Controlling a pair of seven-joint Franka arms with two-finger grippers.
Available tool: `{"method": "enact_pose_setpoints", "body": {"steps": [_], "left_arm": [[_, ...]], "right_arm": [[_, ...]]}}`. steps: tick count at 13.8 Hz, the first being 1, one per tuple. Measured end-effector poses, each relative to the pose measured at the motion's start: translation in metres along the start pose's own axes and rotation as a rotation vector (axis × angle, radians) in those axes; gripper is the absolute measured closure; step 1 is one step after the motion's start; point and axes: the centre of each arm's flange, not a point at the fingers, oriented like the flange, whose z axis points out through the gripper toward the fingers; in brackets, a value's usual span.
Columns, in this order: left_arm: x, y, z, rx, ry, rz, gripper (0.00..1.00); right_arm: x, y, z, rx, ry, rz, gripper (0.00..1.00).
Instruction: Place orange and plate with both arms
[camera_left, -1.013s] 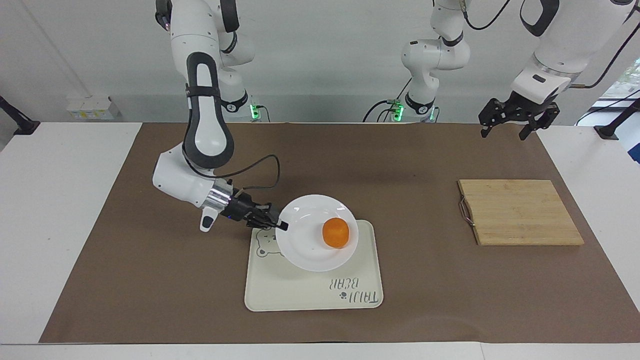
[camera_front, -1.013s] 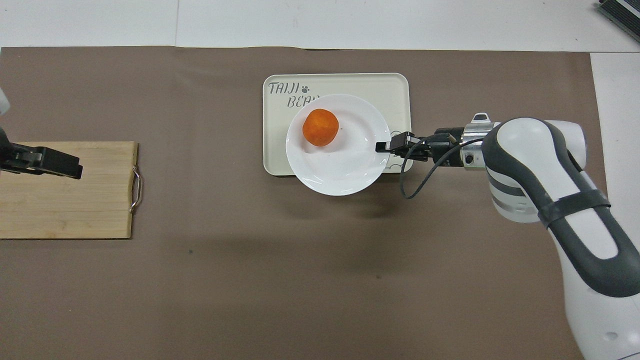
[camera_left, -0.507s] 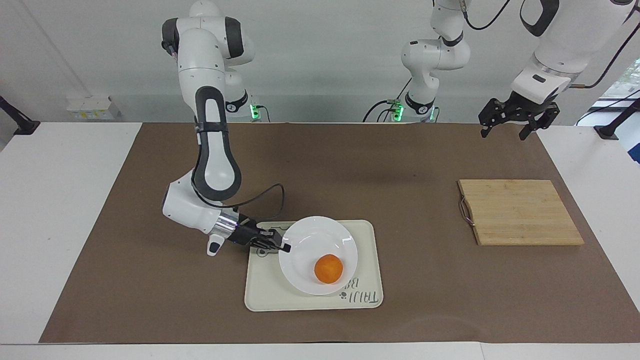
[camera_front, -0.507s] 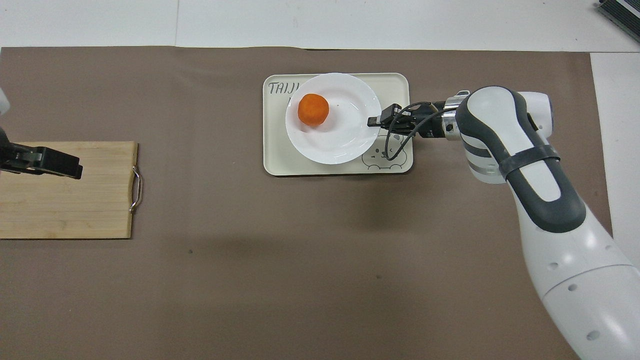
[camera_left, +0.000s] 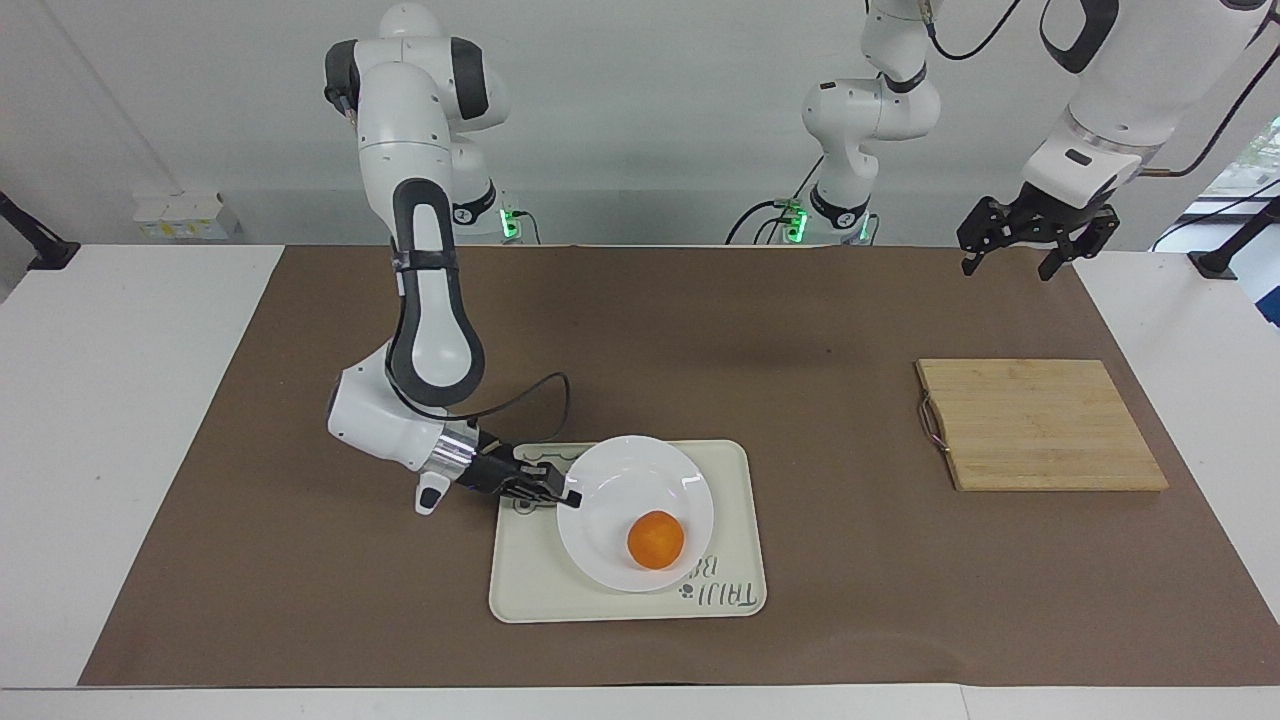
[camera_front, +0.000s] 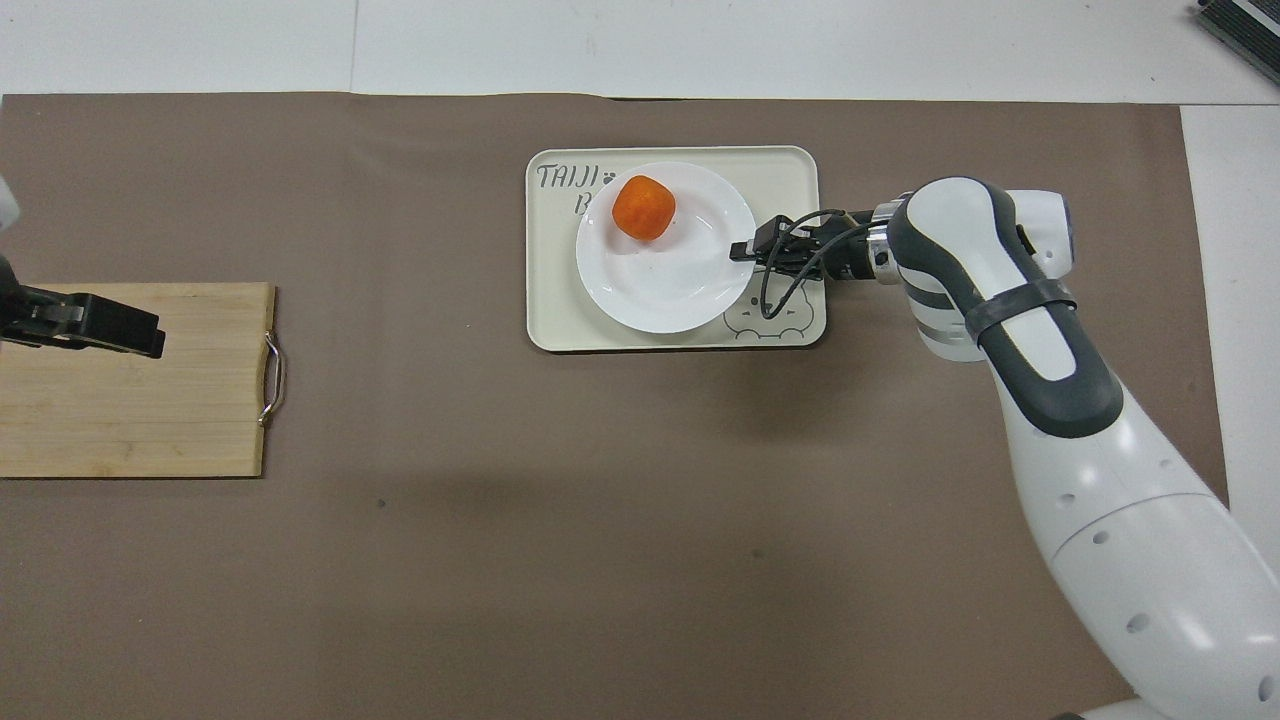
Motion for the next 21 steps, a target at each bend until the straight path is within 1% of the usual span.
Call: {"method": "enact_pose_setpoints", "body": {"steps": [1, 2, 4, 5, 7, 8, 11, 14, 16, 21], "left_arm": [[0.000, 0.000, 0.000, 0.000, 0.000, 0.000, 0.00], [0.000, 0.000, 0.000, 0.000, 0.000, 0.000, 0.00], [0.000, 0.000, 0.000, 0.000, 0.000, 0.000, 0.00], [0.000, 0.000, 0.000, 0.000, 0.000, 0.000, 0.00], [0.000, 0.000, 0.000, 0.000, 0.000, 0.000, 0.00], [0.000, 0.000, 0.000, 0.000, 0.000, 0.000, 0.00], [0.000, 0.000, 0.000, 0.000, 0.000, 0.000, 0.00], [0.000, 0.000, 0.000, 0.000, 0.000, 0.000, 0.00], [0.000, 0.000, 0.000, 0.000, 0.000, 0.000, 0.00], [0.000, 0.000, 0.000, 0.000, 0.000, 0.000, 0.00]], "right_arm": [[0.001, 0.001, -0.001, -0.017, 0.003, -0.010, 0.67], [0.002, 0.002, -0.003, -0.045, 0.011, -0.027, 0.55], [0.006, 0.001, -0.009, -0.106, 0.014, -0.076, 0.36], [0.008, -0.001, -0.013, -0.130, 0.015, -0.096, 0.23], [0.013, -0.009, -0.030, -0.189, 0.033, -0.119, 0.04], [0.017, -0.014, -0.043, -0.222, 0.046, -0.130, 0.00], [0.022, -0.031, -0.085, -0.306, 0.086, -0.163, 0.00], [0.024, -0.051, -0.132, -0.409, 0.136, -0.191, 0.00], [0.019, -0.069, -0.159, -0.461, 0.155, -0.171, 0.00], [-0.002, -0.101, -0.202, -0.519, 0.150, -0.046, 0.00]]}}
